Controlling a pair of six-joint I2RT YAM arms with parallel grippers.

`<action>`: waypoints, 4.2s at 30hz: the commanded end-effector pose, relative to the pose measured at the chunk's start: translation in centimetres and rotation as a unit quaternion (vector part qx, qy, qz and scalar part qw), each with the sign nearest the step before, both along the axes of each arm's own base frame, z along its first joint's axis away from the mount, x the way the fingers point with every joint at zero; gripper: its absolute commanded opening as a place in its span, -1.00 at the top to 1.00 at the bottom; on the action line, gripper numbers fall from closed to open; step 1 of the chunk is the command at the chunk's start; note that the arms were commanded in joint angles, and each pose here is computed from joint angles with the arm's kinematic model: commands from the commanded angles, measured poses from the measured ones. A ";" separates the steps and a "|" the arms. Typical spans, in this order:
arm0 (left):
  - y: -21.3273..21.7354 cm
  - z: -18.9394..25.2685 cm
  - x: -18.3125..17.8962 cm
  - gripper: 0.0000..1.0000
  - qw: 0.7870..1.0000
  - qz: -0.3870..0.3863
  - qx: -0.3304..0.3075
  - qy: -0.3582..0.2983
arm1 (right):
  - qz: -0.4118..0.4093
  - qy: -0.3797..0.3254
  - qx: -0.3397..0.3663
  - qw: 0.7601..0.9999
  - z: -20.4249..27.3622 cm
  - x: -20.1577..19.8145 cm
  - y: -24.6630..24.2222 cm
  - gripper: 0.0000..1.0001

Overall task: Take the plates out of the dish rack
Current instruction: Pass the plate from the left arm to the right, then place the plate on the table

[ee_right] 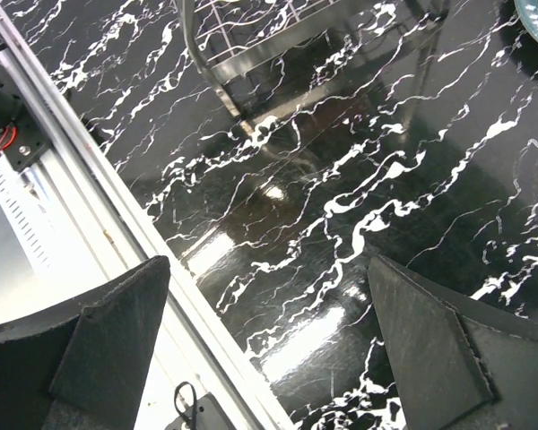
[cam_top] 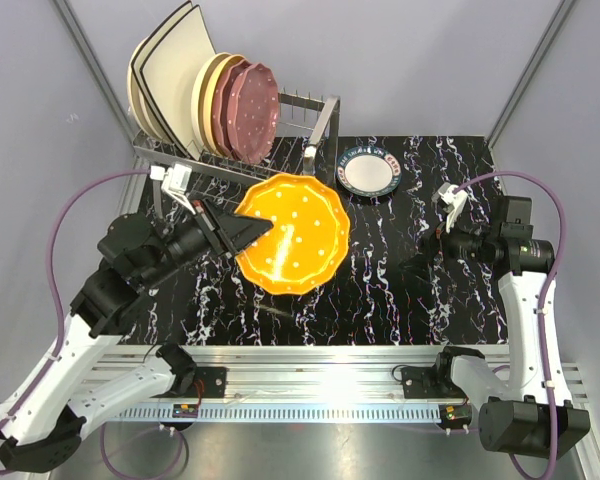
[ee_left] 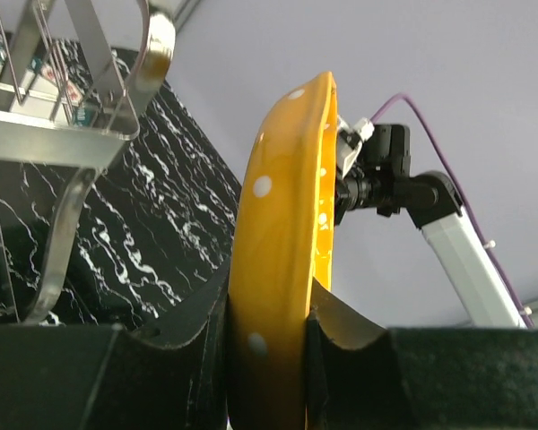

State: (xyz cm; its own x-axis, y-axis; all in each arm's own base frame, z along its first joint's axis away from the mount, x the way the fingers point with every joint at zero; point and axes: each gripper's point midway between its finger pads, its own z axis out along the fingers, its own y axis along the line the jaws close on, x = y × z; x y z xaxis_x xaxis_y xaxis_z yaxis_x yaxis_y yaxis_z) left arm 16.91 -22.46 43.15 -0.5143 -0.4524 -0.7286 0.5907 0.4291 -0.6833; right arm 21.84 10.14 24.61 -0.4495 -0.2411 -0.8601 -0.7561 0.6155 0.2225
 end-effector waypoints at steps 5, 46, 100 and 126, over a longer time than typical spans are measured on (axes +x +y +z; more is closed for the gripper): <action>-0.4 4.1 -3.3 1.00 0.991 -0.075 -0.097 -0.060 | 0.018 -0.017 0.016 1.000 2.0 -0.7 0.7 -0.99; -6.0 -8.7 -0.2 1.00 0.987 -0.146 -0.062 0.023 | 0.198 0.205 0.174 0.942 2.5 -2.9 11.2 -0.99; 3.0 -10.3 1.7 -0.95 0.971 0.050 0.178 -0.153 | -0.120 0.146 0.197 0.962 2.2 5.7 -1.1 1.00; 11.0 -16.4 3.5 -0.98 0.913 0.211 0.310 -0.159 | -0.519 0.100 0.286 0.799 -5.6 28.4 -17.7 1.00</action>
State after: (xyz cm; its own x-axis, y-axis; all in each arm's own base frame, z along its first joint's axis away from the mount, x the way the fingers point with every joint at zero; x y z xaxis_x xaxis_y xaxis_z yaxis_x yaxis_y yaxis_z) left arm 20.08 -12.11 26.13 -0.1439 -0.0073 -0.9896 0.4387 0.8959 -0.0704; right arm 44.26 -5.45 10.69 -0.5146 0.7184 -0.4680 0.3321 0.6703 0.6637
